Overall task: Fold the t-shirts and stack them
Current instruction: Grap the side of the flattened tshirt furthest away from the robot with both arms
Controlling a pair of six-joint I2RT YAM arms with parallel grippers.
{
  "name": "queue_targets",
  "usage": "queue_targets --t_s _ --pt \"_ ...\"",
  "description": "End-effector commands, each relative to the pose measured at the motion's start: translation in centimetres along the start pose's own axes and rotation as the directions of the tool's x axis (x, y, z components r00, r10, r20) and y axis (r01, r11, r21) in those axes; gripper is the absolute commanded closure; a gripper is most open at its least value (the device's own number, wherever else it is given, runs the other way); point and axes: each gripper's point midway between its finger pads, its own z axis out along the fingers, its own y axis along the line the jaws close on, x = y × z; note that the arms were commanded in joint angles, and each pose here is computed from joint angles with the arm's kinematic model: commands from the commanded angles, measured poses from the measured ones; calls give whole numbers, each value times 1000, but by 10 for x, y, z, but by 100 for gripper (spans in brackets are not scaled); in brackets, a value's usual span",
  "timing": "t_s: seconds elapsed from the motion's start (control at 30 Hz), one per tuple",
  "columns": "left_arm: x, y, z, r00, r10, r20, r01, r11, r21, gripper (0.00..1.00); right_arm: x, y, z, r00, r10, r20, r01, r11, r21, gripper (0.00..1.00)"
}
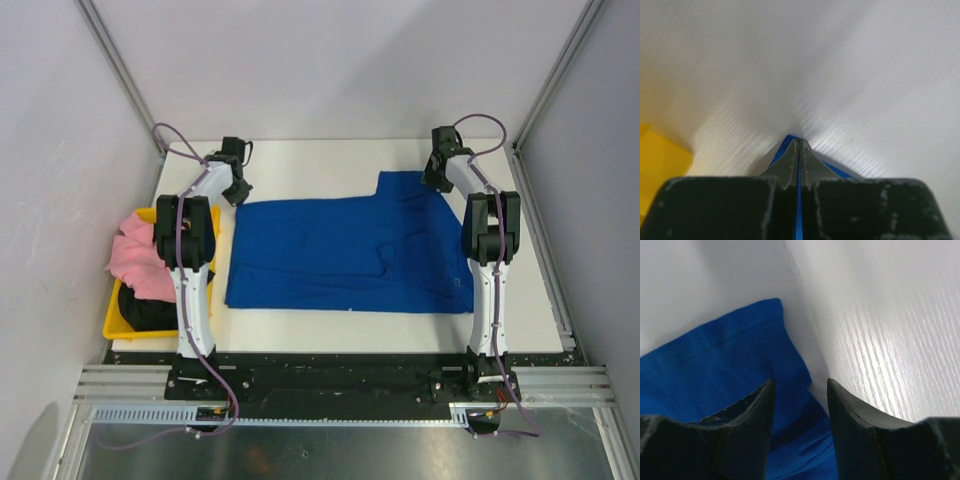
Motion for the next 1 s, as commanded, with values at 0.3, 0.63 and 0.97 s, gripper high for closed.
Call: queue_targets --t_s 0.3,0.63,0.97 --pt "-5 -1 -3 1000 -23 -4 23 1000 18 100 -76 32 2 980 42 194 -23 995 -97 48" --pt "-3 -1 -2 1000 -20 -12 20 1000 19 100 -57 30 24 988 46 145 -35 997 -74 50" --pt "-1 -1 -1 1000 -24 -19 24 1000 20 100 -46 34 32 992 57 117 -46 995 -90 67"
